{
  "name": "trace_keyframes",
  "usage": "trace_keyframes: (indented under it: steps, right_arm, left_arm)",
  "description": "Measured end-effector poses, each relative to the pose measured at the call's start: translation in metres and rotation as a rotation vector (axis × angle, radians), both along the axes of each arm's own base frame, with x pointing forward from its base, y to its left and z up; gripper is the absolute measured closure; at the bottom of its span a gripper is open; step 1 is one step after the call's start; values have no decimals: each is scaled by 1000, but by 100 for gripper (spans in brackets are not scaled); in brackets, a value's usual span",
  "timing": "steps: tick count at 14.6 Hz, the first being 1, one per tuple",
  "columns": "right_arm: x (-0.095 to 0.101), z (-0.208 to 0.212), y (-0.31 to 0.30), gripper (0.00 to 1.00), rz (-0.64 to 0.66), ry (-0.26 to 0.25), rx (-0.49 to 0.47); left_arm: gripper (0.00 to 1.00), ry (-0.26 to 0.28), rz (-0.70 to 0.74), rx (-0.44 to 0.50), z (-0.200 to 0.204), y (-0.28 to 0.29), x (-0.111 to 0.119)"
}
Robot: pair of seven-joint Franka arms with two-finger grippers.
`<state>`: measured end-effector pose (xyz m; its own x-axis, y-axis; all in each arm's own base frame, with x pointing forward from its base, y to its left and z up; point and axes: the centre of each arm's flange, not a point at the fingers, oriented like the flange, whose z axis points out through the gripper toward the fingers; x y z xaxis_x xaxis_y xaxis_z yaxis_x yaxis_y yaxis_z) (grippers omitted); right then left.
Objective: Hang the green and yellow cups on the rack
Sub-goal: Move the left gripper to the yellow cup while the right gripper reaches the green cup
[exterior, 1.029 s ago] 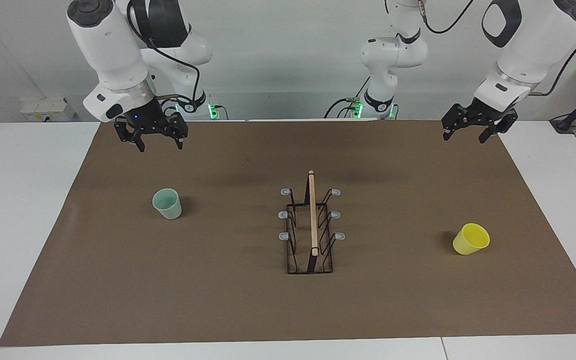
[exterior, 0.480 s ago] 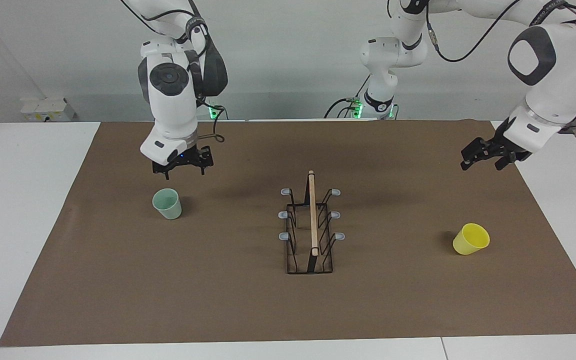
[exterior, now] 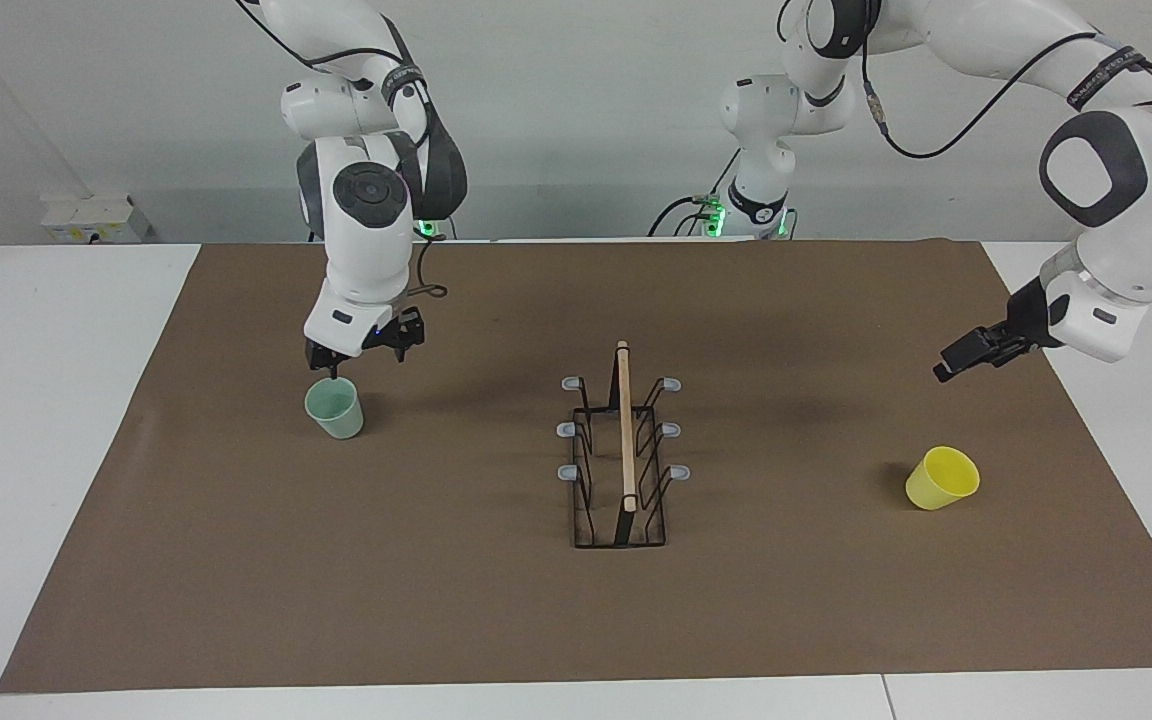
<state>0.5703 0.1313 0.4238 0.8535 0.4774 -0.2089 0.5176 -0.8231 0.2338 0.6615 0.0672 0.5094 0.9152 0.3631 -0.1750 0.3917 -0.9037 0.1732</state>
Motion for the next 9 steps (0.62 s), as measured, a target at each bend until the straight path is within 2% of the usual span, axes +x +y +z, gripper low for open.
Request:
trace_keyframes:
  steps: [6,9]
  right_arm:
    - [1,-4,3,0,107,35,2]
    - [-1,-3,-1,0,255,113,-7]
  left_arm:
    - [0,60,280,-79,-48,30,20]
    - [0,76,411,-125,-63,54,24]
